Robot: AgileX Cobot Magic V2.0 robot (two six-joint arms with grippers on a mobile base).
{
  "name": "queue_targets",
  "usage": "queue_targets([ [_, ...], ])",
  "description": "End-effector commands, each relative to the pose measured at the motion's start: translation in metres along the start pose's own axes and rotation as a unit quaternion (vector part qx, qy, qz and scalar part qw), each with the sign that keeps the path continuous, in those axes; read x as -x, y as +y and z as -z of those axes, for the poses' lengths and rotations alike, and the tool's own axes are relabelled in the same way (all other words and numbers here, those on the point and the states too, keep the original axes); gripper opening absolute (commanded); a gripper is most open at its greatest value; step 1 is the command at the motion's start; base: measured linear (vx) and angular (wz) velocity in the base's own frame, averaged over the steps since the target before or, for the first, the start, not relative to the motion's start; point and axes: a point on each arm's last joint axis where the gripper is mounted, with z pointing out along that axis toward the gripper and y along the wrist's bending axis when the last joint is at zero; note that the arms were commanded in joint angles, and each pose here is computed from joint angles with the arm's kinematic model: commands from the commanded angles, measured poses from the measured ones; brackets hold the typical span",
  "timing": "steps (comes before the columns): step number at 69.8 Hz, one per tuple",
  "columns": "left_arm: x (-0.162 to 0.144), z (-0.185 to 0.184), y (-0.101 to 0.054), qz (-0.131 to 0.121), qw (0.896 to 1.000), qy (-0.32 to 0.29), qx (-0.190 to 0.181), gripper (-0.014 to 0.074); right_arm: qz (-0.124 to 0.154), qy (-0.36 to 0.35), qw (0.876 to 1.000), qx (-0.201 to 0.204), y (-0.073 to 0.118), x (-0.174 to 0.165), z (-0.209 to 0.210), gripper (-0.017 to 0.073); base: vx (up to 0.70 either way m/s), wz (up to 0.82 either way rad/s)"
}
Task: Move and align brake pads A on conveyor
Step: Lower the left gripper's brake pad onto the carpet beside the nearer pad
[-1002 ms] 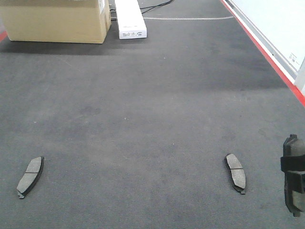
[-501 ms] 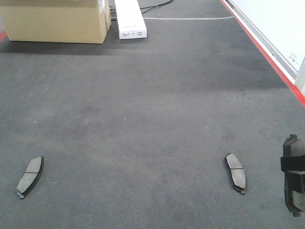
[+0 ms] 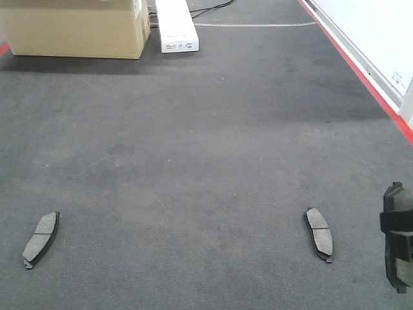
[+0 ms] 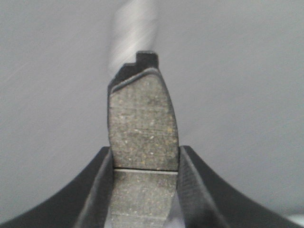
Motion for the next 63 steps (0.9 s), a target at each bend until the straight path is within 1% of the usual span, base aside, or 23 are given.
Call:
queue_targets([
  [1, 0.024, -0.004, -0.011, 0.005, 0.997, -0.063, -0.041, -0.0006, 0.005, -0.051, 0.999, 0.004, 0.001, 0.012, 0.007, -0.0008, 0.00, 0.00],
  [9, 0.039, -0.031, -0.016, 0.010, 0.998, -0.041, -0.041, -0.0006, 0.005, -0.051, 0.999, 0.004, 0.001, 0.012, 0.007, -0.0008, 0.00, 0.00],
  [16, 0.051, -0.064, -0.020, 0.001, 0.999, -0.013, -0.034, -0.0006, 0.005, -0.051, 0.999, 0.004, 0.001, 0.012, 0.007, -0.0008, 0.00, 0.00],
  [24, 0.062, -0.100, -0.025, 0.002, 1.000, 0.014, -0.027, -0.0006, 0.005, -0.051, 0.999, 0.004, 0.001, 0.012, 0.007, -0.0008, 0.00, 0.00],
  [30, 0.074, -0.123, -0.028, 0.001, 0.999, 0.041, -0.021, -0.0006, 0.005, -0.051, 0.999, 0.004, 0.001, 0.012, 0.007, -0.0008, 0.00, 0.00],
  [38, 0.096, -0.149, -0.035, -0.008, 0.998, 0.063, -0.015, -0.0006, 0.005, -0.051, 0.999, 0.004, 0.001, 0.012, 0.007, -0.0008, 0.00, 0.00],
  [42, 0.103, -0.163, -0.037, -0.008, 0.996, 0.088, -0.011, -0.0006, 0.005, -0.051, 0.999, 0.004, 0.001, 0.012, 0.007, -0.0008, 0.00, 0.00],
  [46, 0.110, -0.173, -0.040, -0.006, 0.994, 0.108, -0.008, -0.0006, 0.005, -0.051, 0.999, 0.004, 0.001, 0.012, 0.007, -0.0008, 0.00, 0.00],
  [52, 0.114, -0.191, -0.043, 0.003, 0.990, 0.142, -0.009, -0.0006, 0.005, -0.051, 0.999, 0.004, 0.001, 0.012, 0.007, -0.0008, 0.00, 0.00],
  [63, 0.111, -0.213, -0.047, 0.022, 0.985, 0.168, -0.017, -0.0006, 0.005, -0.051, 0.999, 0.004, 0.001, 0.012, 0.007, -0.0008, 0.00, 0.00],
])
